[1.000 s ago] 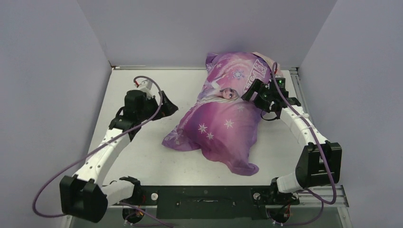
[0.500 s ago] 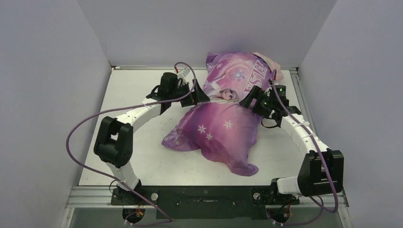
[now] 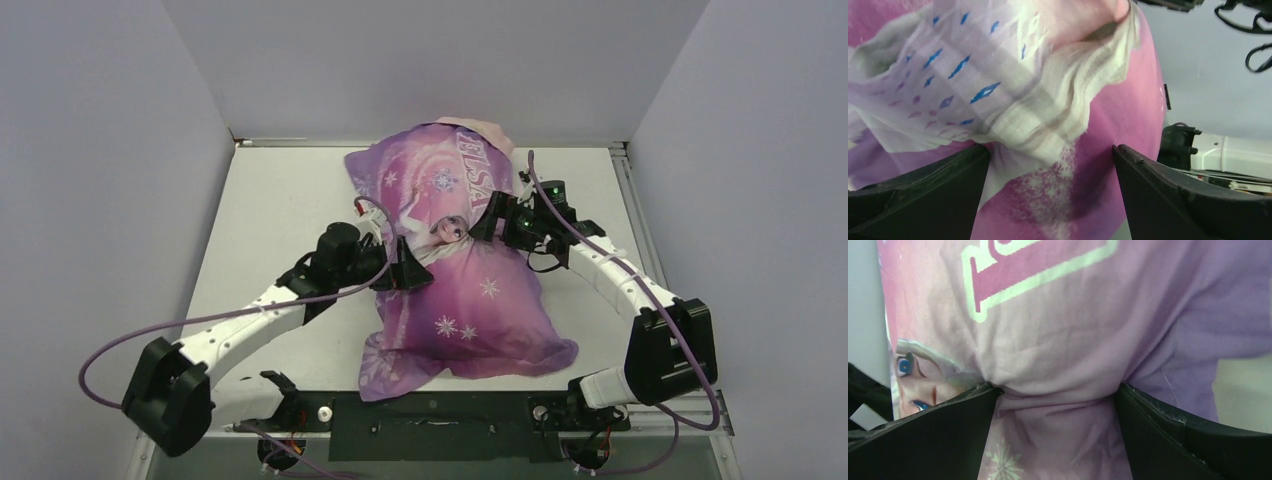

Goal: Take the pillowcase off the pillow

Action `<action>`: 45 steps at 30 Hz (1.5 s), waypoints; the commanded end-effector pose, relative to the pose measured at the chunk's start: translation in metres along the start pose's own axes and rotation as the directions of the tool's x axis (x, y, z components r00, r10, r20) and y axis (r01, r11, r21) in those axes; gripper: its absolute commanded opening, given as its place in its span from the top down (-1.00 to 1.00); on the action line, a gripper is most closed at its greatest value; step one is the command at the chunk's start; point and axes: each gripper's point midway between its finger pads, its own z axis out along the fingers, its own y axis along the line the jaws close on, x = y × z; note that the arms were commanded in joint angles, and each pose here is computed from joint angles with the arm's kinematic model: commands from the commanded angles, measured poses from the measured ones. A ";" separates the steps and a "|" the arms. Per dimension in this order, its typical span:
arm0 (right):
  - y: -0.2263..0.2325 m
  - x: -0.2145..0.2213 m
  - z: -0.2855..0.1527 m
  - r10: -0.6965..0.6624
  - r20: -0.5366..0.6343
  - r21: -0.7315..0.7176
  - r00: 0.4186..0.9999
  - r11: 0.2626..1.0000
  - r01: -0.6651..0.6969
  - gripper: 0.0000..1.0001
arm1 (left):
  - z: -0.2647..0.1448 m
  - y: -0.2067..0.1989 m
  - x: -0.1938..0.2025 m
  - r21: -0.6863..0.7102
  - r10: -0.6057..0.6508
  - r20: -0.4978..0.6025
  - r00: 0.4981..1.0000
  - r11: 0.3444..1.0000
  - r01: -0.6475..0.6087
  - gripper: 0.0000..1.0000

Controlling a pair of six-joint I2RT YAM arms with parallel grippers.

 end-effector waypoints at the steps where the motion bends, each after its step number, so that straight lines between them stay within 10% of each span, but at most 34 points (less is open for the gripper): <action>1: 0.029 -0.012 -0.013 -0.097 -0.013 -0.081 0.995 0.992 0.096 -0.79 | -0.041 -0.001 -0.009 -0.121 0.055 0.095 0.994 0.992 -0.044 -0.93; 10: -0.019 -0.078 -0.047 0.000 0.111 -0.085 0.994 0.996 0.009 -0.79 | -0.075 0.011 -0.067 -0.266 0.111 0.263 0.958 0.963 -0.039 -0.93; 20: -0.027 -0.067 0.020 0.202 0.070 -0.299 0.977 0.938 -0.173 -0.79 | -0.059 0.022 -0.084 -0.241 0.085 0.274 0.958 0.970 -0.017 -0.93; 31: 0.049 -0.028 0.051 0.208 -0.052 -0.618 0.977 0.762 -0.196 -0.89 | -0.020 0.060 -0.044 -0.240 -0.018 0.182 0.983 0.969 0.062 -0.93; 39: 0.104 -0.034 0.016 0.137 -0.051 -0.747 0.989 0.652 -0.129 0.79 | 0.003 0.065 -0.031 -0.212 -0.046 0.172 0.984 0.974 0.083 -0.93; 45: 0.147 -0.051 -0.014 0.002 0.026 -0.745 1.000 0.667 0.019 0.89 | 0.017 0.043 -0.061 -0.162 -0.015 0.214 0.977 0.986 0.051 -0.93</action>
